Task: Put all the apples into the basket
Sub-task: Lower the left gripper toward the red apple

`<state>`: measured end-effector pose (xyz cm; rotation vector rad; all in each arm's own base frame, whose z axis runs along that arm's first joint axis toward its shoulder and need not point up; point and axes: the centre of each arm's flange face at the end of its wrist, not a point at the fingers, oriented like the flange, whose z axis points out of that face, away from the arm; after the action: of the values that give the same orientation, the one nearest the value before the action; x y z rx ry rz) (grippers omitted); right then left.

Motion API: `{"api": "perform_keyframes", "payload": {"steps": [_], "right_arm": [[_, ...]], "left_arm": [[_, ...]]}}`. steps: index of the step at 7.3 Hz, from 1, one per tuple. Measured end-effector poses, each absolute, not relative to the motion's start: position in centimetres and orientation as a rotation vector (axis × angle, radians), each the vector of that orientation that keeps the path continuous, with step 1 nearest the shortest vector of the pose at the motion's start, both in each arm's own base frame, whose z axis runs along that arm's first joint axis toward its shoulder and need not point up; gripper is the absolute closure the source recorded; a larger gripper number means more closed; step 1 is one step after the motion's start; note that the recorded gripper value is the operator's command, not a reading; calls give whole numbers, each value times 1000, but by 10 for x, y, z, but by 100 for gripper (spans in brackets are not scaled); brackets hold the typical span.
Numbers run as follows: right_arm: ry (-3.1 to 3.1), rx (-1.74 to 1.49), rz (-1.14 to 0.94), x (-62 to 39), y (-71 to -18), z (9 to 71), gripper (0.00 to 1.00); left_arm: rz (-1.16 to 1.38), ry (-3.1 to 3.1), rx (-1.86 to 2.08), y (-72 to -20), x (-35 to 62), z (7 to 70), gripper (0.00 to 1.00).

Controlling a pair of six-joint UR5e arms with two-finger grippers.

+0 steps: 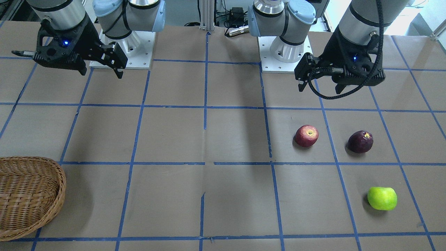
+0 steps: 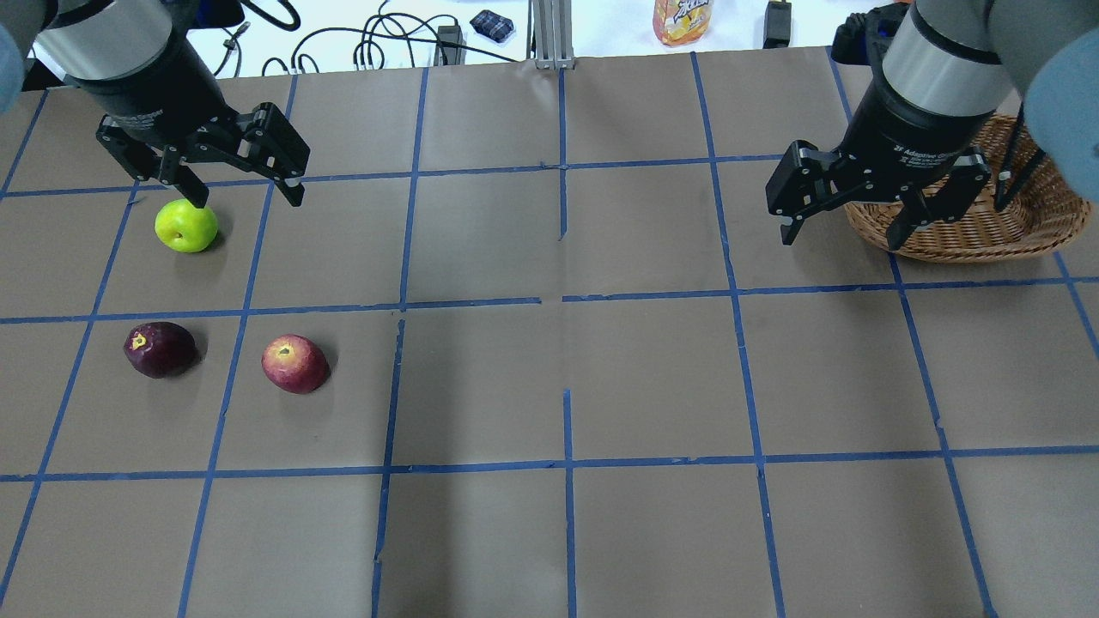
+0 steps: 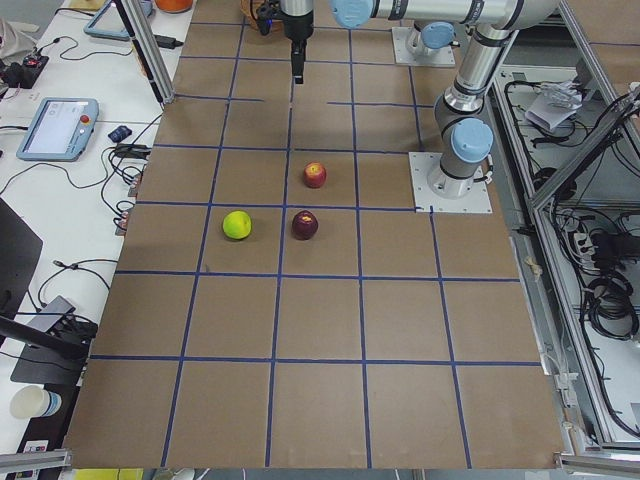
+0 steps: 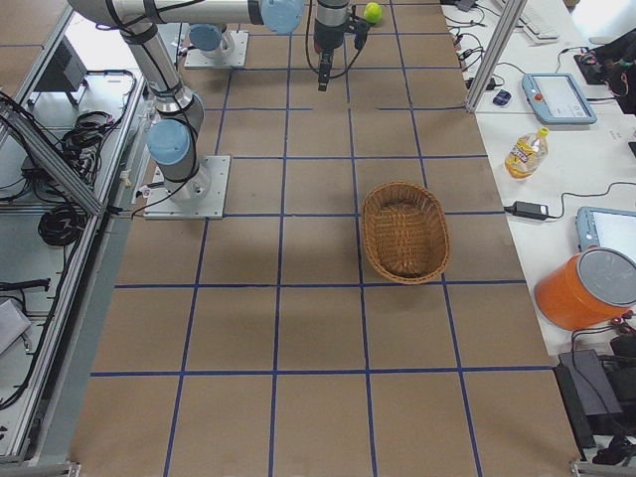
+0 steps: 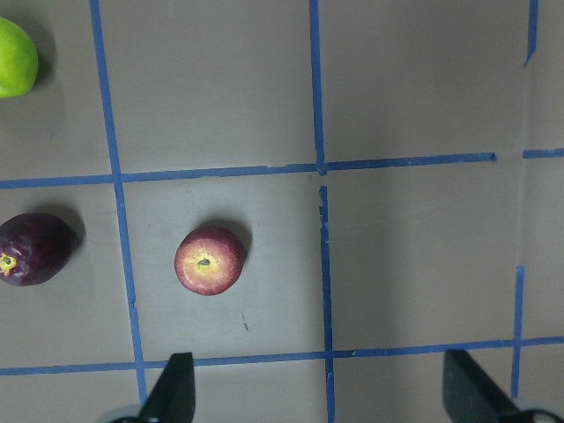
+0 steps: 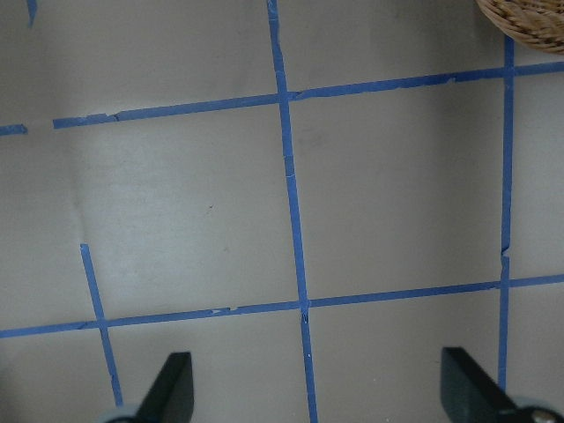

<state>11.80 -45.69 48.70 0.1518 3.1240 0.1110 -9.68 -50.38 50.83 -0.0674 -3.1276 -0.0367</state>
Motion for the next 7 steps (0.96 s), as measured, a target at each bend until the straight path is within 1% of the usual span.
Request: {"api": "perform_keyframes", "payload": {"steps": [5, 7], "right_arm": [[3127, 150, 114, 118, -457, 487, 0], [3128, 151, 113, 118, -456, 487, 0]], "left_arm": [[-60, -3128, -73, -501, -98, 505, 0], [-109, -3120, -73, -499, -95, 492, 0]]}}
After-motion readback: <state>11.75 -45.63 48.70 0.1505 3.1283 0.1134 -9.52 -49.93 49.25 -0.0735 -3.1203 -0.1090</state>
